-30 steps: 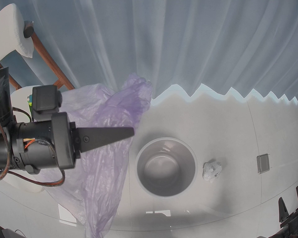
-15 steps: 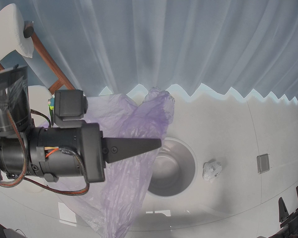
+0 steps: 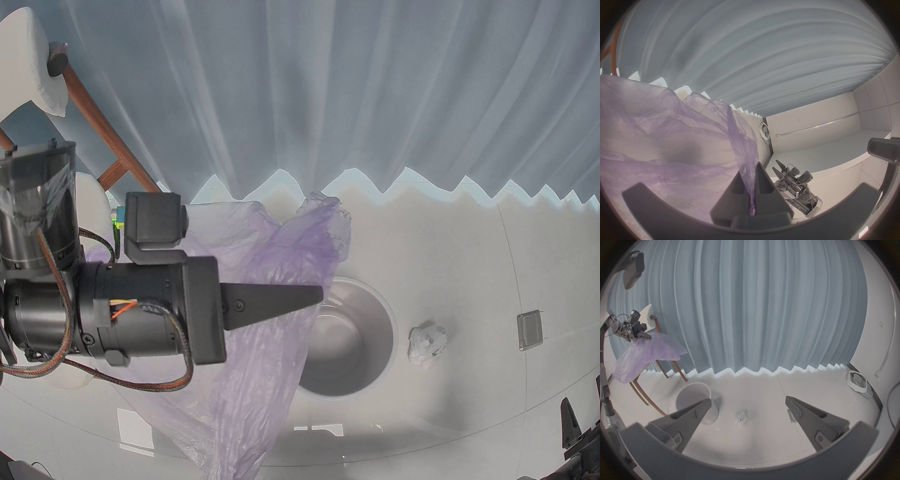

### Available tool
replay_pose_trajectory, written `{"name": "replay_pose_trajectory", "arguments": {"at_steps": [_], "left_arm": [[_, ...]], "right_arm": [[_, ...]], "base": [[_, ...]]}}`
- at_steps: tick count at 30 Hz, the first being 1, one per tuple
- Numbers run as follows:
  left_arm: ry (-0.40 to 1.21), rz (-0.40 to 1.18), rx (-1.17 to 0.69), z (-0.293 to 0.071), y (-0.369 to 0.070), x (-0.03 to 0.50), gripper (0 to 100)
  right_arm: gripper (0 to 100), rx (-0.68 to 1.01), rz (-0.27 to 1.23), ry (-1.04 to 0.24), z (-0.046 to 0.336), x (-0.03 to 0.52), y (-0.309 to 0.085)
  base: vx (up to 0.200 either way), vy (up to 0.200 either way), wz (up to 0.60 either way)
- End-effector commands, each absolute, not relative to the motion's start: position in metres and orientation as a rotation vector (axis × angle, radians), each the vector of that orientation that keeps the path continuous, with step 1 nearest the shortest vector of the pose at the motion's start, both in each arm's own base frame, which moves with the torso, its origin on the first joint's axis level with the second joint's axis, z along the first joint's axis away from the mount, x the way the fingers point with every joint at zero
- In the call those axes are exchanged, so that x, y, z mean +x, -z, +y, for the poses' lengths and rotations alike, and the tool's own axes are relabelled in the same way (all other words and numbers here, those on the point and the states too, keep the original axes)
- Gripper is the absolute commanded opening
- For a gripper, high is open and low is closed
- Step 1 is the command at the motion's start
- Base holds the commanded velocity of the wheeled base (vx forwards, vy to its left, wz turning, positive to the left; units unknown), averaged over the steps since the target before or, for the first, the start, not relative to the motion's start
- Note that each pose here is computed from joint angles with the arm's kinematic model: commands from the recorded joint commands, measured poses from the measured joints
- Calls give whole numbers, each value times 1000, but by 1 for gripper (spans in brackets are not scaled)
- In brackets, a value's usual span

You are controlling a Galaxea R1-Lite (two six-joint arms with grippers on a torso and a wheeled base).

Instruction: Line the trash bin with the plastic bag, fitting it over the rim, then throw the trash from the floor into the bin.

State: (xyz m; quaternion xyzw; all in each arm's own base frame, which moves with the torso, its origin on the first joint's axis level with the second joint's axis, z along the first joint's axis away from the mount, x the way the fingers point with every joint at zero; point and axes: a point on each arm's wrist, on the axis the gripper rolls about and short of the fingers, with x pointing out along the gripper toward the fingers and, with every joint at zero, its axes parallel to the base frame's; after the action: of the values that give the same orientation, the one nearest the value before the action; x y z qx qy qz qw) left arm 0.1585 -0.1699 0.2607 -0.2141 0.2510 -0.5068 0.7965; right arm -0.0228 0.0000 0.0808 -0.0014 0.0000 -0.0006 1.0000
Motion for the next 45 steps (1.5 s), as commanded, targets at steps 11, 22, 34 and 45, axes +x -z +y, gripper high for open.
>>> {"name": "replay_pose_trajectory", "arguments": {"at_steps": [11,22,34,45], "left_arm": [[1119,527,-456,-186,-256,166,0],[1132,582,-444,-195,-245,164,0],[1129,589,-439,-199,-242,166,0],[1115,584,-437,-197,-242,168,0]], "right_arm": [[100,-3,-2,2,0,-23,-76],[100,-3,-3,2,0,-23,-76],[100,-3,-2,2,0,-23,-76],[100,-3,-2,2,0,-23,-76]], "base": [[0,0,0],[0,0,0],[0,0,0],[0,0,0]]}}
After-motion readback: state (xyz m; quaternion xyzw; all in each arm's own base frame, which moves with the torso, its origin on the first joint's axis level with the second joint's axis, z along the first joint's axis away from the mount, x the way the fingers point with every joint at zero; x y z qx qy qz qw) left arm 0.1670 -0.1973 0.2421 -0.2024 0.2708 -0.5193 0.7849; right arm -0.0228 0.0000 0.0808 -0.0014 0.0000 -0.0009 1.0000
